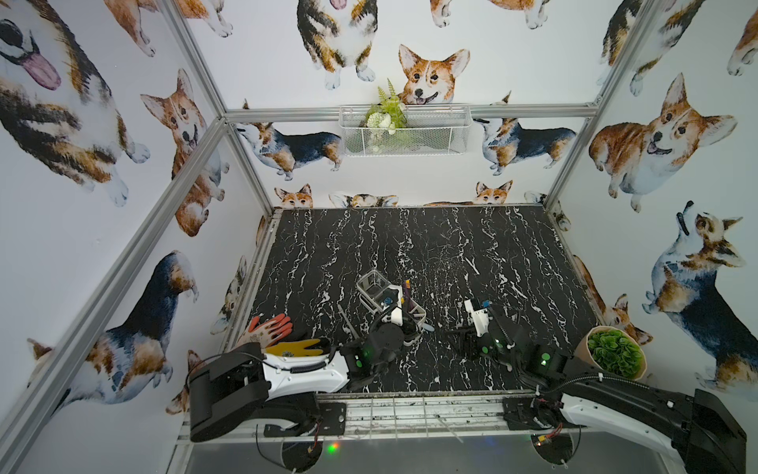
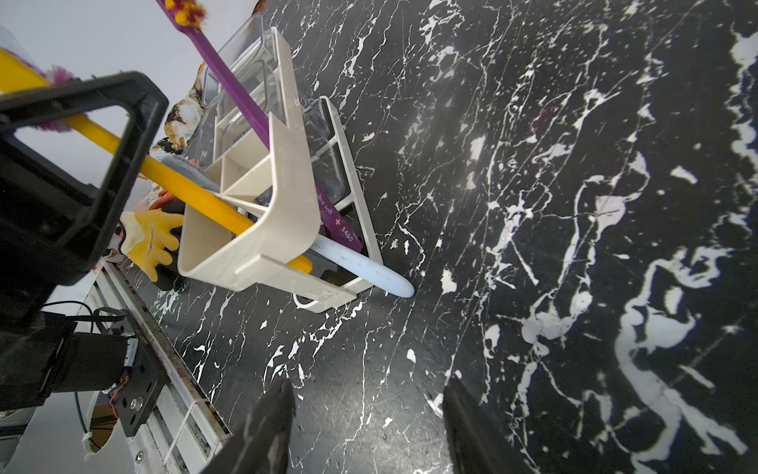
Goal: Place the toothbrush into the toothbrush holder
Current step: Place the toothbrush in the toothbrush holder, then adjust the toothbrush at the toothbrush holder.
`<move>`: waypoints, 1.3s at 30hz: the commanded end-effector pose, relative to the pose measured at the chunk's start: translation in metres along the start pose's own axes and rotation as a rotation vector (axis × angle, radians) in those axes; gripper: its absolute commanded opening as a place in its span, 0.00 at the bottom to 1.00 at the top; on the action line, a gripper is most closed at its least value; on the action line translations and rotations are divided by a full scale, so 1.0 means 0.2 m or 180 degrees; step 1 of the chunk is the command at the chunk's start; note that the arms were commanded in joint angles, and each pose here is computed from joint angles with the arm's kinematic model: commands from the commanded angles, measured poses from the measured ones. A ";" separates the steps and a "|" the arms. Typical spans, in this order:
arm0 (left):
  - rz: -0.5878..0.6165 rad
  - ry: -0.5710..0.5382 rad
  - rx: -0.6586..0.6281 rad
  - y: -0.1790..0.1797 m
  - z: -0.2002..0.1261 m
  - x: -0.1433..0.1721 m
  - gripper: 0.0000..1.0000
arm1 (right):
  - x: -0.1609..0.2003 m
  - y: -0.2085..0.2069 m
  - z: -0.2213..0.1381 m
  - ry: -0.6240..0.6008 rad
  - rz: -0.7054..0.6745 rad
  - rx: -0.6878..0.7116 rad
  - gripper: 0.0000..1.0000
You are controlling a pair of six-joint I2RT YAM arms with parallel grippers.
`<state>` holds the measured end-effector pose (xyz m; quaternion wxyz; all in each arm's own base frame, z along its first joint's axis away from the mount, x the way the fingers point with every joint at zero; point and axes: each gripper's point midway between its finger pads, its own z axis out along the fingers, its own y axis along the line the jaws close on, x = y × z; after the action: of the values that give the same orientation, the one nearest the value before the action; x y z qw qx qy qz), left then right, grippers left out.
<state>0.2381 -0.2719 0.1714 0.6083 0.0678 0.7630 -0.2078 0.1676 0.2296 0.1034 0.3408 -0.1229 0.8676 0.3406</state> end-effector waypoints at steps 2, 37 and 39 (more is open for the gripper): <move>-0.0135 -0.0145 -0.0082 0.01 -0.01 -0.04 0.06 | -0.04 0.02 0.00 -0.0126 0.0056 -0.0046 0.61; -0.0273 0.1540 -0.0358 0.28 -0.12 -0.31 0.72 | -0.04 -0.13 0.17 0.0180 0.0033 0.0058 0.62; -0.0205 0.1683 -0.0334 0.27 -0.09 -0.28 0.71 | -0.02 -0.14 0.23 0.0314 -0.0034 0.0096 0.62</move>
<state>0.2666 -0.1977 0.2380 0.4504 0.0164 0.8776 -0.1634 0.1982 0.2196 0.0617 0.2981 -0.1021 0.9002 0.3006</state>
